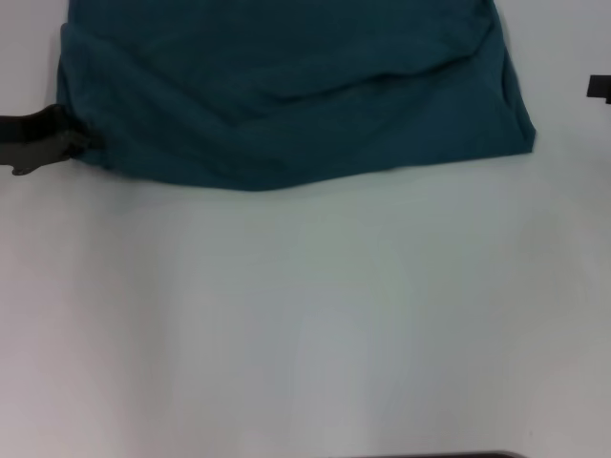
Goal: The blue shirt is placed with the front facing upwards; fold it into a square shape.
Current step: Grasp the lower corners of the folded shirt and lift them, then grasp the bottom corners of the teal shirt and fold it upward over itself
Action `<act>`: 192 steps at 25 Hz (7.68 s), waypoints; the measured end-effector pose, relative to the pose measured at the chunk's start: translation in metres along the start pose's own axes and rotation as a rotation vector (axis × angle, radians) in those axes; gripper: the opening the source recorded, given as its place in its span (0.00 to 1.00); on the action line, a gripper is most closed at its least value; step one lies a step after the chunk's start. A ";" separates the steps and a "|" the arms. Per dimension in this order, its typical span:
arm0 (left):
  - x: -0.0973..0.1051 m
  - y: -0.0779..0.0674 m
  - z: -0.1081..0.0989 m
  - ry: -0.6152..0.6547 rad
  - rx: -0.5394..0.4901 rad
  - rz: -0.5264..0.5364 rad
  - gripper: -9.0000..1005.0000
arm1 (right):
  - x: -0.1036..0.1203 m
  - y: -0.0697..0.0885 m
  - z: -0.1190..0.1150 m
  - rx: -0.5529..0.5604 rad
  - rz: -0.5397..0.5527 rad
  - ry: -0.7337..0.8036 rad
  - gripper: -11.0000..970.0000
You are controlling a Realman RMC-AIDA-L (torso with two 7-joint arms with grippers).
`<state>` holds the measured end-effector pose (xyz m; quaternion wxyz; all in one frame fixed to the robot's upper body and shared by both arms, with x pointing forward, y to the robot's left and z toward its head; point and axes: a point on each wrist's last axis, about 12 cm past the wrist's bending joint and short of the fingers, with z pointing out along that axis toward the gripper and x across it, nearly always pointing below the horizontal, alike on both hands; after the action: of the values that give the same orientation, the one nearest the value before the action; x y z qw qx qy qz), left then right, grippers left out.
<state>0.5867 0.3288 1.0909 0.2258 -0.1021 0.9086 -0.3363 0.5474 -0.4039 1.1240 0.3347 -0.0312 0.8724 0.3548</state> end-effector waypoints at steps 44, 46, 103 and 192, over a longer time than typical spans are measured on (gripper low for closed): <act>-0.020 -0.020 -0.006 0.026 0.037 0.042 0.06 | -0.014 0.033 0.118 0.241 -0.006 0.254 0.60; -0.020 -0.020 -0.006 0.026 0.037 0.042 0.06 | -0.012 0.037 0.122 0.207 -0.001 0.261 0.60; 0.045 -0.006 -0.066 0.508 0.050 0.101 0.06 | 0.017 0.066 0.069 0.108 -0.009 0.769 0.04; -0.082 -0.071 0.016 -0.057 -0.257 0.230 0.06 | -0.084 0.057 0.136 0.376 -0.154 -0.041 0.07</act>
<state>0.6689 0.2938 1.1547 0.2733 -0.0349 0.9430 -0.1864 0.6721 -0.2895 1.1371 0.3783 -0.0276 0.9114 0.1595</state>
